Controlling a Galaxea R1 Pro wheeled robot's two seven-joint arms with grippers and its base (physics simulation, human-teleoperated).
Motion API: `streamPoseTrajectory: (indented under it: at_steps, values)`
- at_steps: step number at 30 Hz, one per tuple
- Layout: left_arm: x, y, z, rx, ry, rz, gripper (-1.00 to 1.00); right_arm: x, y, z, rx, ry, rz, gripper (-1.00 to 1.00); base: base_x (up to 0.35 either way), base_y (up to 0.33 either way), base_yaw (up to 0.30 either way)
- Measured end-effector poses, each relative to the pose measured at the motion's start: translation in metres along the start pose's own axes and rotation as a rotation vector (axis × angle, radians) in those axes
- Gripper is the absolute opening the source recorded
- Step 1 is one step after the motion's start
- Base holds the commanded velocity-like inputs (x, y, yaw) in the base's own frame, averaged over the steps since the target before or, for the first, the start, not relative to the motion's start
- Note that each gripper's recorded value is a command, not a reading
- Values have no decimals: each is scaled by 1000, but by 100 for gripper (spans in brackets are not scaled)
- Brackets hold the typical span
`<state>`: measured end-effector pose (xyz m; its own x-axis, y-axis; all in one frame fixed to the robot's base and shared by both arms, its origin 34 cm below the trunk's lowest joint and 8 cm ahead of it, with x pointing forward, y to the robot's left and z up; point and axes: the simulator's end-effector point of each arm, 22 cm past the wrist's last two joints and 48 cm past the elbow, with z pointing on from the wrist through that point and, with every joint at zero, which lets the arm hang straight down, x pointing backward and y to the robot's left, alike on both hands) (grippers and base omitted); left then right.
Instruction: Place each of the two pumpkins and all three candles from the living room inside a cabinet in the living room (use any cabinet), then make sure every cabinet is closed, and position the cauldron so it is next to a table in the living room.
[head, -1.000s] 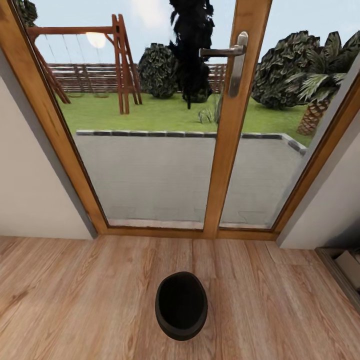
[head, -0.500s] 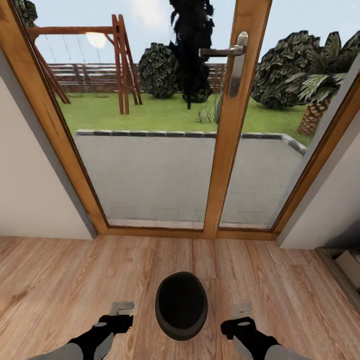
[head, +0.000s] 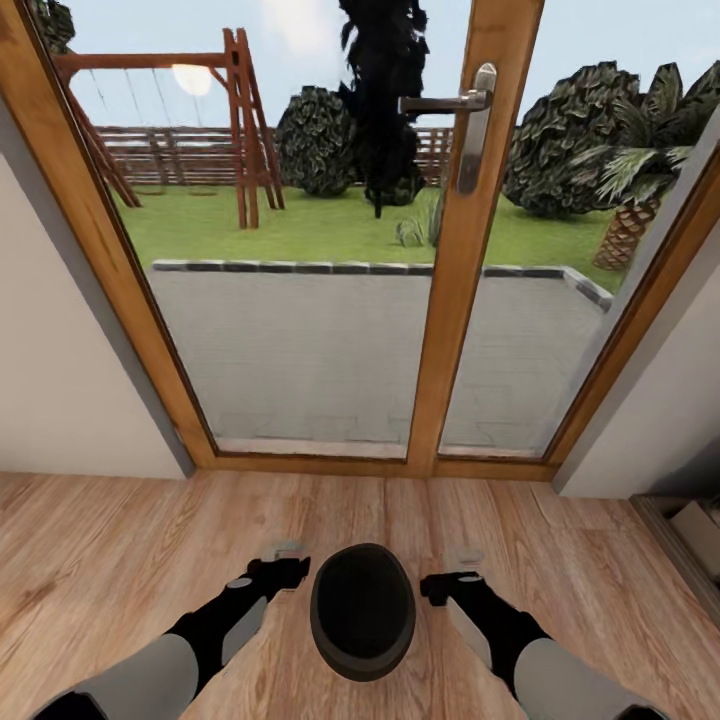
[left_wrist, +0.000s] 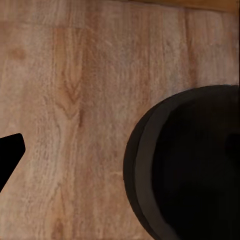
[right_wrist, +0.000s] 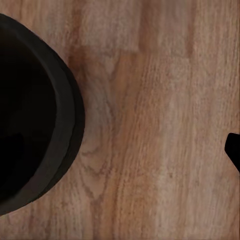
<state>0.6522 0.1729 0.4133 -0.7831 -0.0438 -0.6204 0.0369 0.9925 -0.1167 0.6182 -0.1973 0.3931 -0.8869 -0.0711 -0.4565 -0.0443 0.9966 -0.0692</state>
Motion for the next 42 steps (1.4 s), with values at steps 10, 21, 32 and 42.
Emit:
streamPoseTrajectory:
  at_steps: [10,21,32,42]
  values:
    - [-96,-61,-10,118,-160,-49,100,-59,7,-30,-83,63,121,100,0,0,0]
    - [-74,-72,-8,131,-59,-58,100,-38,4,-22,-70,124,118,100,0,0,0]
    - [-63,-61,0,117,-54,-62,100,-31,6,-14,-73,125,116,100,0,0,0]
    - [-45,-59,13,115,-44,-68,100,-19,6,2,-73,123,121,100,0,0,0]
